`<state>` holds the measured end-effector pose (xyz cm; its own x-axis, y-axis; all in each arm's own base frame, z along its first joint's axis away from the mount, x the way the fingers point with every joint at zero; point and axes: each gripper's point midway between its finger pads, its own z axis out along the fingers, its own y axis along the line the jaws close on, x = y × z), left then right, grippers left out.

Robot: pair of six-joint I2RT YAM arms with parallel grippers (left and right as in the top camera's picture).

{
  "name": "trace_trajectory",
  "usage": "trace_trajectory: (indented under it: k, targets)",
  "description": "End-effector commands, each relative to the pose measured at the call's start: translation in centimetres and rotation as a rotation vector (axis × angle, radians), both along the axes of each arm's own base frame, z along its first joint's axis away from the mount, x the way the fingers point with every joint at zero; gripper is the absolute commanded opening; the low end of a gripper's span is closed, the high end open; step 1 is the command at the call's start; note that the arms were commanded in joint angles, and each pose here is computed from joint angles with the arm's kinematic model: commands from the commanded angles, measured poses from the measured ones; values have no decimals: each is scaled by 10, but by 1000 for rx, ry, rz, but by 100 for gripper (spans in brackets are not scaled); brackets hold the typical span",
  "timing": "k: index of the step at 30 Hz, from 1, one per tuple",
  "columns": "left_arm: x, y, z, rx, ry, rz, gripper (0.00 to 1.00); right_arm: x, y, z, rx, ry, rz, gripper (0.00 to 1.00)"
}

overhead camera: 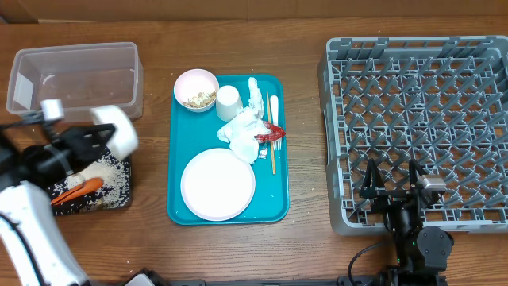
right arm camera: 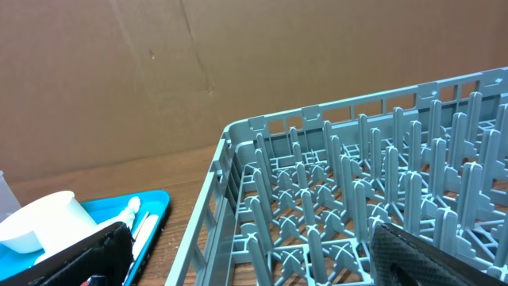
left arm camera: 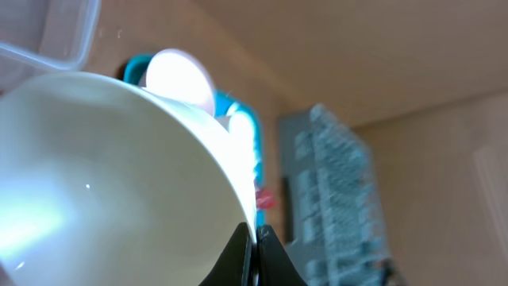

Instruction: Sort waste into correct bins and load items into the dishwasher rack

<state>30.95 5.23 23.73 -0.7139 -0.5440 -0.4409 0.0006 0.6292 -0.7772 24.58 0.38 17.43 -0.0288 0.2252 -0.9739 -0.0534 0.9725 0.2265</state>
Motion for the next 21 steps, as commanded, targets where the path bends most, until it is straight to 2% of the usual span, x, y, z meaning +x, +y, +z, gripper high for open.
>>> trace_trajectory:
  k: [1,5,10,13,17,21]
  targets:
    - [13,-10,-34,244,208,80,4,0,-1,-2,-5,-4,-5,100]
    - [40,-61,-51,419,206,-14,4,0,-1,-2,-4,-4,-5,100]
    - [68,-124,-94,626,214,-115,4,0,-1,-2,-4,-4,-5,100]
    - [79,-135,-127,710,264,-101,4,0,-1,-2,-4,-4,-5,100]
    - [87,-149,-155,729,284,-138,4,0,-1,-2,-4,-4,-5,100]
    - [89,-151,-170,735,304,-148,8,0,-1,-2,-5,-4,-5,100]
